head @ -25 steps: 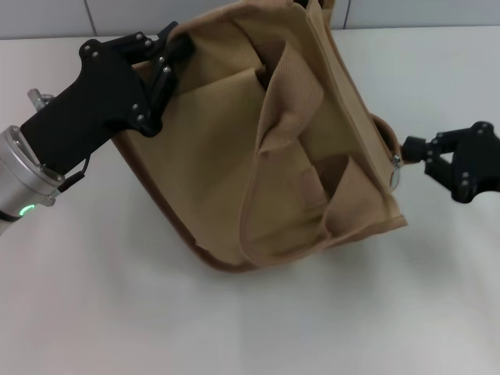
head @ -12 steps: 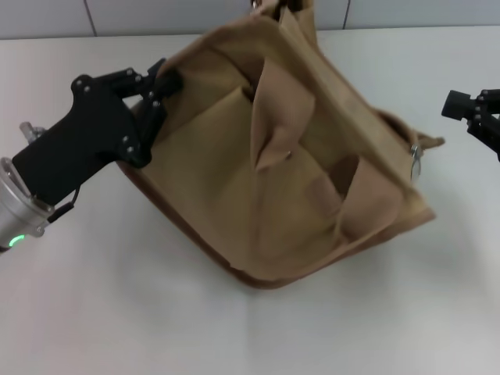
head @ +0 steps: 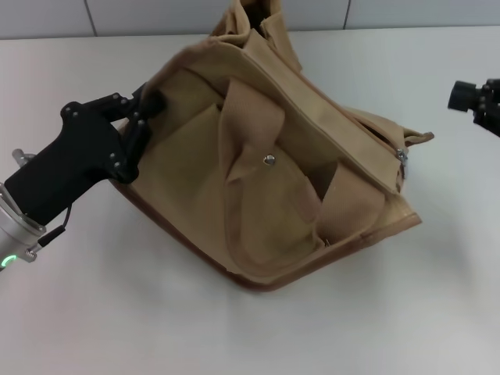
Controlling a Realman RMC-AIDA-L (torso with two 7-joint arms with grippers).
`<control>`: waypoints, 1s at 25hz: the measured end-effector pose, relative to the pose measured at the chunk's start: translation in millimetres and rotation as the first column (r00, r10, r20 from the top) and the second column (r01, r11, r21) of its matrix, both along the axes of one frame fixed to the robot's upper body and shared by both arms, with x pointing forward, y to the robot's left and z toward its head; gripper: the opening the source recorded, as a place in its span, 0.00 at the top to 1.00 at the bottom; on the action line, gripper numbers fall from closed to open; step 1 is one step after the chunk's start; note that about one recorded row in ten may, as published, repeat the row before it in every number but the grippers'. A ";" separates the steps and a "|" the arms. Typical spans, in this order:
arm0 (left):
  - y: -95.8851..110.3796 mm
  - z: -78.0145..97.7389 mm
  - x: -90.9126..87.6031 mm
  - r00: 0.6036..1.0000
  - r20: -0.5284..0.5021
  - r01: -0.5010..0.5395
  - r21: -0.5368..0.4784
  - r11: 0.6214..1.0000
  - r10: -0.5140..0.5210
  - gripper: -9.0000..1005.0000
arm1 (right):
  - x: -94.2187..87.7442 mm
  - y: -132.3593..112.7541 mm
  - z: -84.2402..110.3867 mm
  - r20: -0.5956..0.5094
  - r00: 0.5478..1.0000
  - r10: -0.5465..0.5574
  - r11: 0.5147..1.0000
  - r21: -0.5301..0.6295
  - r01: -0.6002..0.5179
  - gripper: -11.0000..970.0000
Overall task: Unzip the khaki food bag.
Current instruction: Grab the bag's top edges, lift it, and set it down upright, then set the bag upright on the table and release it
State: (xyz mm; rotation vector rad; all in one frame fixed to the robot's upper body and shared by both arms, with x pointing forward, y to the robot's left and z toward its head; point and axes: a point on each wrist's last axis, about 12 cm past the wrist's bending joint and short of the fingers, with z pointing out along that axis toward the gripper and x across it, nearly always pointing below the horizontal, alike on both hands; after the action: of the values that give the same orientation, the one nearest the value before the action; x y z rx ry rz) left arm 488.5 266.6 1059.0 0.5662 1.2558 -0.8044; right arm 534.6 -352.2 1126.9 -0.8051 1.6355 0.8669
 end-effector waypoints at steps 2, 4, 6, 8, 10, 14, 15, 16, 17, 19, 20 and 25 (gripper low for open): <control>1.7 -0.3 0.3 1.000 -0.002 -0.013 -0.001 1.000 0.013 0.94 | -1.6 -2.3 -2.2 -0.029 1.000 -0.003 0.999 -0.045 0.002 0.88; 4.3 -1.3 0.7 0.999 -0.009 -0.036 -0.001 0.999 0.036 0.94 | -2.4 -3.8 -5.7 -0.050 0.999 -0.008 0.997 -0.077 0.004 0.87; 7.4 -2.8 0.2 0.998 -0.018 -0.059 -0.001 0.998 0.059 0.94 | -1.8 -4.9 -8.6 -0.063 0.998 -0.021 0.996 -0.090 0.015 0.83; 13.0 -5.7 -2.2 0.995 -0.034 -0.091 0.001 0.996 0.091 0.94 | -1.5 -4.9 -11.9 -0.077 0.997 -0.026 0.995 -0.098 0.019 0.79; 19.2 -8.5 -5.3 0.991 -0.053 -0.123 0.001 0.992 0.123 0.94 | 0.2 -0.8 -16.0 -0.103 0.995 -0.006 0.993 -0.121 -0.007 0.75; 41.7 -19.6 -18.3 0.968 -0.120 -0.218 0.028 0.975 0.220 0.94 | 9.4 11.4 -19.3 -0.140 0.990 0.027 0.984 -0.168 -0.051 0.67; 44.8 -21.4 -20.4 0.964 -0.130 -0.231 0.036 0.972 0.233 0.94 | 11.7 14.2 -19.2 -0.141 0.990 0.032 0.983 -0.172 -0.057 0.65; 50.0 -24.7 -24.1 0.956 -0.148 -0.250 0.050 0.967 0.255 0.94 | 14.0 16.5 -18.7 -0.139 0.990 0.036 0.983 -0.174 -0.060 0.61; 54.7 -28.0 -27.7 0.947 -0.165 -0.269 0.064 0.961 0.276 0.94 | 15.8 18.5 -18.2 -0.137 0.990 0.040 0.983 -0.172 -0.064 0.57; 62.5 -33.7 -33.3 0.931 -0.196 -0.296 0.092 0.951 0.309 0.94 | 19.8 22.8 -16.6 -0.132 0.990 0.050 0.983 -0.170 -0.072 0.48; 65.8 -36.5 -35.6 0.922 -0.215 -0.306 0.106 0.946 0.322 0.94 | 21.6 24.5 -15.7 -0.128 0.990 0.054 0.983 -0.169 -0.075 0.44; 62.2 -46.0 -36.1 0.906 -0.321 -0.246 0.135 0.960 0.277 0.94 | 26.2 29.2 -13.0 -0.120 0.990 0.068 0.982 -0.168 -0.087 0.32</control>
State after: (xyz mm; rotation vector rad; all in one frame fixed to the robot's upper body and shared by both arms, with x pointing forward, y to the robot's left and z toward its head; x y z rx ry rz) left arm 452.5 328.8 1013.0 0.3276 1.6525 -0.6339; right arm 560.8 -322.9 1113.9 -0.9604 1.8091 0.8461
